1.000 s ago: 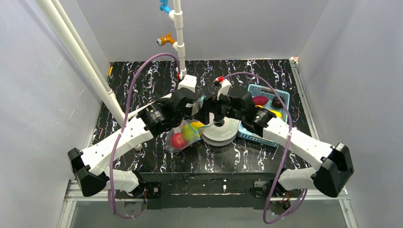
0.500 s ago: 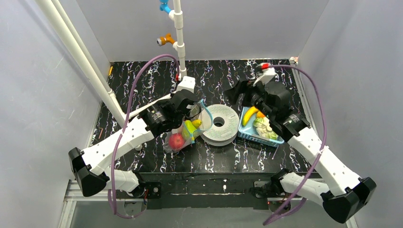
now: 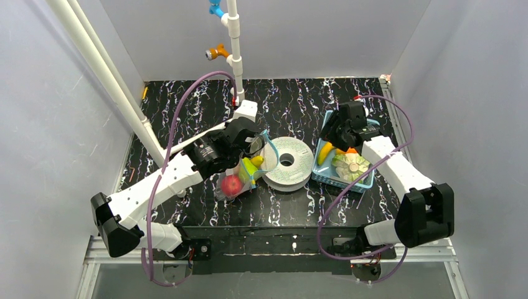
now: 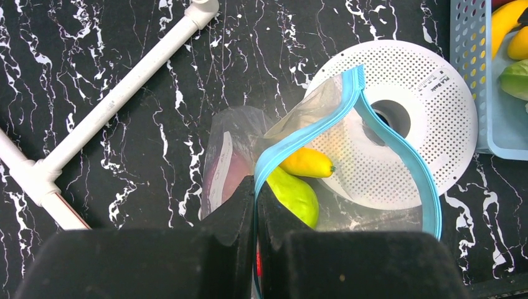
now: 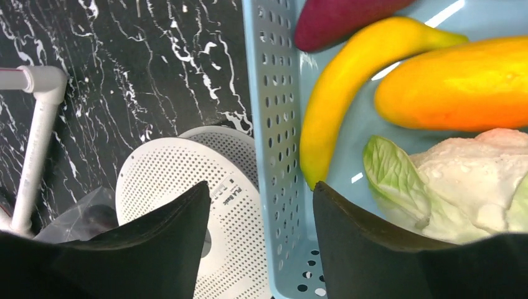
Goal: Place the food in the zip-top bag and seal the zipper
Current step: Pick up the fake fruit from the bin.
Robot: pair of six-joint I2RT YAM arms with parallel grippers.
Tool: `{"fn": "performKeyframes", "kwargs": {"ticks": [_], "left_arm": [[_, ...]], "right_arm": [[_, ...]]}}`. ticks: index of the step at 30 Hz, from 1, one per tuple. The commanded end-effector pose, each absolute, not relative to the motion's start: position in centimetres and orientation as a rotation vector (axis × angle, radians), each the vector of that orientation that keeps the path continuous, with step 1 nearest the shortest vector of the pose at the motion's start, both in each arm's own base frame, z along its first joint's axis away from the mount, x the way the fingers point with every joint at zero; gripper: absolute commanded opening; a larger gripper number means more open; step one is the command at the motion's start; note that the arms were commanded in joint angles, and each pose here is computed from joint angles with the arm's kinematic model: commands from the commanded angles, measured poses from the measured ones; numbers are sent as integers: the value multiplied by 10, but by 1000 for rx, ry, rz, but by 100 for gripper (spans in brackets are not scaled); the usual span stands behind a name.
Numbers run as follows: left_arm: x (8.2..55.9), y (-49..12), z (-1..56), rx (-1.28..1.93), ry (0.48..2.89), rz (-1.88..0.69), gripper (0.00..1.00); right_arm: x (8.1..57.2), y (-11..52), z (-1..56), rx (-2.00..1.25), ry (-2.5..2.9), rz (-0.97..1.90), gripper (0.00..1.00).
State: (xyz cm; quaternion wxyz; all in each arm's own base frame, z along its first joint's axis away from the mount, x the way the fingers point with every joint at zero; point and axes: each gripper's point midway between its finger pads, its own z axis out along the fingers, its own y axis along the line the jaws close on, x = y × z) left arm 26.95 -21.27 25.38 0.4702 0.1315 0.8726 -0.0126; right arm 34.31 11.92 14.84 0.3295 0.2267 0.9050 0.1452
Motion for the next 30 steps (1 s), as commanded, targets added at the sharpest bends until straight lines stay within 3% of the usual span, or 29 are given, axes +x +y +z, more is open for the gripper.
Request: {"fn": "performKeyframes", "kwargs": {"ticks": [1, 9, 24, 26, 30], "left_arm": [[269, -210, 260, 311, 2125, -47, 0], [267, -213, 260, 316, 2129, -72, 0], [265, -209, 259, 316, 2126, -65, 0], [264, -208, 259, 315, 2127, -65, 0], [264, -207, 257, 314, 2130, -63, 0]], "right_arm": [[351, 118, 136, 709, 2351, 450, 62], [355, 115, 88, 734, 2502, 369, 48], [350, 111, 47, 715, 2615, 277, 47], [349, 110, 48, 704, 2613, 276, 43], [350, 109, 58, 653, 2606, 275, 25]]}}
